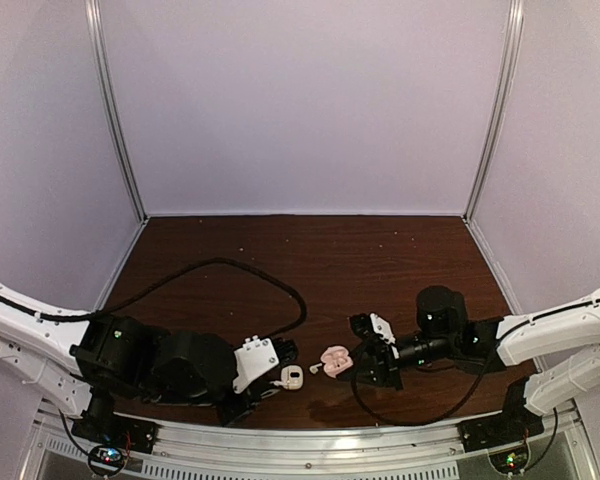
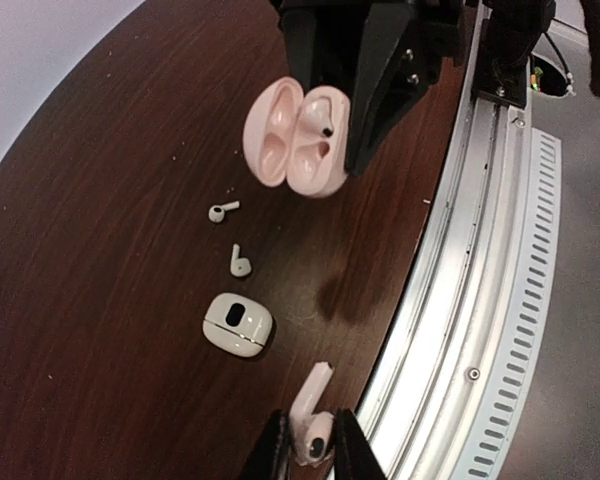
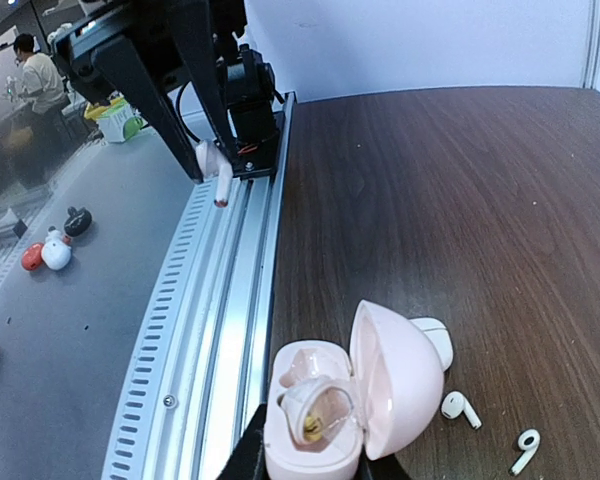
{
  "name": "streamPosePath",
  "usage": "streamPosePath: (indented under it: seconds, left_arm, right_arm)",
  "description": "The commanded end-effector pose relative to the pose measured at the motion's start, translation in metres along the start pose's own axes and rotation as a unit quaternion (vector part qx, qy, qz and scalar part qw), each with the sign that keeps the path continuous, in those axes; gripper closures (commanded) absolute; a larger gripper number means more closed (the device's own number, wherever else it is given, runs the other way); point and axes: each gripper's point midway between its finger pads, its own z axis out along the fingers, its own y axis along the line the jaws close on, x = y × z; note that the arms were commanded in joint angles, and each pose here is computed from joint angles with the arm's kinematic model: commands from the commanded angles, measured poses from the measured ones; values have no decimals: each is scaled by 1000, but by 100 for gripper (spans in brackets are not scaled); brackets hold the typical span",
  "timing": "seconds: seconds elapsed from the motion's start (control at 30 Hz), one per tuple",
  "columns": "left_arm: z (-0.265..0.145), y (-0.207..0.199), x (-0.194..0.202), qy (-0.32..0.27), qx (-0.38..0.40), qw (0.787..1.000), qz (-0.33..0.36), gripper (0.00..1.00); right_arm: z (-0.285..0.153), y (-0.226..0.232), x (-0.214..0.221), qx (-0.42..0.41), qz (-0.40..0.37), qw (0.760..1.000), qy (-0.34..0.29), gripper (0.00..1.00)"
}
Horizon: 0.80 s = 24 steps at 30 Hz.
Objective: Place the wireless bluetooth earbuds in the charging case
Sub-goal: Pick up the left earbud from the corner of the board, then insert the left earbud into the left side groove of the charging case.
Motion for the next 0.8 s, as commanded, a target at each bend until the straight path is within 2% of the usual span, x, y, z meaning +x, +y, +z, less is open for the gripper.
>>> streamPosePath:
  seconds: [0.0,0.17,0.37,0.77]
  left_arm:
    - [-7,2,-33,-37,-12,994,99,87]
    - [-11,0,-51,-62,-18,986,153,87]
    - [1,0,-54,-50,-36,976,207,88]
    - [15,-2,-54,-46,-43,968,243,89]
  right_arm:
    - [8,-3,-12,17,-70,997,6,100]
    - [13,0,-13,7,-88,996,15,100]
    - [24,6,-8,5,-107,994,39,100]
    - [39,14,-10,-16,-111,992,52,100]
